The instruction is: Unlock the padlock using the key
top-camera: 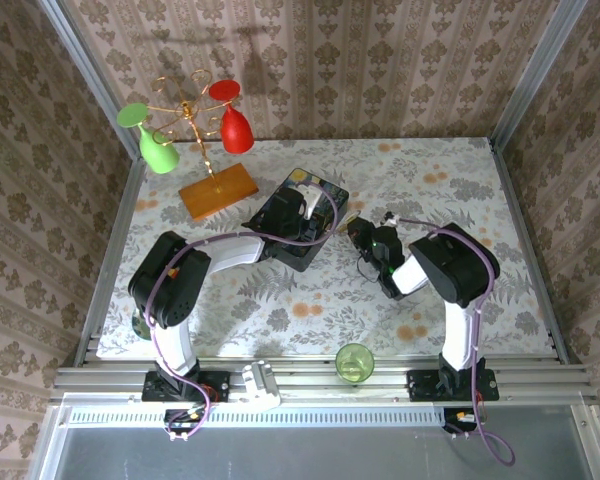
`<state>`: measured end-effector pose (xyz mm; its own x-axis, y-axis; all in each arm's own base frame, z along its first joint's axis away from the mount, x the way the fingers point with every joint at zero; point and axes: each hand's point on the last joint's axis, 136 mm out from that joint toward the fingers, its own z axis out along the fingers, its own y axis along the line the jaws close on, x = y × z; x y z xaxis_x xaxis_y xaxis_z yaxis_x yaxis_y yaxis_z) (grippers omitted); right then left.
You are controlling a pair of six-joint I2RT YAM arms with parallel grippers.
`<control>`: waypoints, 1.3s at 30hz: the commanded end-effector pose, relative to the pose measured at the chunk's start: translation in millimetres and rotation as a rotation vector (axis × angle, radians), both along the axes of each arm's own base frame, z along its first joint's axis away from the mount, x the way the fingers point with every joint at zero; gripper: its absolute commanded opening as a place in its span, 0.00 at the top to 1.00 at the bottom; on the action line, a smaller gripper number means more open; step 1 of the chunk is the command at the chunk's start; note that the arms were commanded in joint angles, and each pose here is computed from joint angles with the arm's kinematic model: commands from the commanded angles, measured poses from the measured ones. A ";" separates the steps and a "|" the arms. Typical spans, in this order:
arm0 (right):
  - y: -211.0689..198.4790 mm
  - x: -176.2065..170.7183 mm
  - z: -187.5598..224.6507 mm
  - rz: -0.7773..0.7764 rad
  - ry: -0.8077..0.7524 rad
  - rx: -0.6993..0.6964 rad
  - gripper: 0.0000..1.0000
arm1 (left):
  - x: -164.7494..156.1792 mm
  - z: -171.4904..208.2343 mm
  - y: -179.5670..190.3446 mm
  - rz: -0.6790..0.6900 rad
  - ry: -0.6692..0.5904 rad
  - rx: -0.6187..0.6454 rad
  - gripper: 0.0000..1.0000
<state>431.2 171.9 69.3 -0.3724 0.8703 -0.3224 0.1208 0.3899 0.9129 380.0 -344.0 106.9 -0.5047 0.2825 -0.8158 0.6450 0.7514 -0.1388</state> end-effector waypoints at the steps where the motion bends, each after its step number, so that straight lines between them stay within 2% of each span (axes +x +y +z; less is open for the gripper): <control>1: -19.2 -10.6 6.6 0.002 0.081 -0.118 1.00 | -39.1 -69.8 32.5 -0.005 0.238 0.184 0.77; 7: -38.0 -46.8 15.9 0.101 0.191 -0.429 1.00 | -17.9 -35.1 29.0 0.007 0.185 0.145 0.75; 11: -45.0 -68.5 30.5 0.198 0.250 -0.583 1.00 | -7.0 -0.9 29.0 0.026 0.127 0.127 0.65; 14: -50.2 -86.1 48.4 0.289 0.286 -0.693 1.00 | -3.3 34.2 31.6 0.056 0.077 0.093 0.53; 16: -52.1 -97.4 55.1 0.370 0.331 -0.767 1.00 | -6.0 58.6 38.6 0.092 0.049 0.053 0.45; 20: -48.4 -113.9 57.8 0.521 0.410 -0.840 1.00 | -25.6 83.0 56.4 0.146 0.065 -0.055 0.41; 26: -66.5 -131.4 51.0 0.596 0.560 -0.966 1.00 | -68.8 63.8 96.2 0.306 0.210 -0.305 0.38; 28: -76.1 -132.3 42.2 0.608 0.628 -1.012 1.00 | -73.9 53.0 111.4 0.377 0.214 -0.333 0.33; 31: -75.7 -129.1 27.6 0.648 0.680 -1.035 1.00 | -71.8 40.2 116.7 0.384 0.196 -0.355 0.29; 32: -75.2 -128.2 23.5 0.657 0.692 -1.036 1.00 | -69.5 37.4 116.4 0.383 0.188 -0.364 0.23; 34: -77.2 -125.5 13.3 0.675 0.733 -1.061 1.00 | -62.9 29.6 115.2 0.391 0.207 -0.398 0.03; 35: -79.7 -123.7 9.3 0.677 0.753 -1.082 1.00 | -59.5 26.5 114.5 0.395 0.214 -0.413 0.00; 39: -82.0 -115.5 -5.6 0.686 0.789 -1.117 1.00 | -40.8 15.1 118.5 0.451 0.217 -0.465 0.00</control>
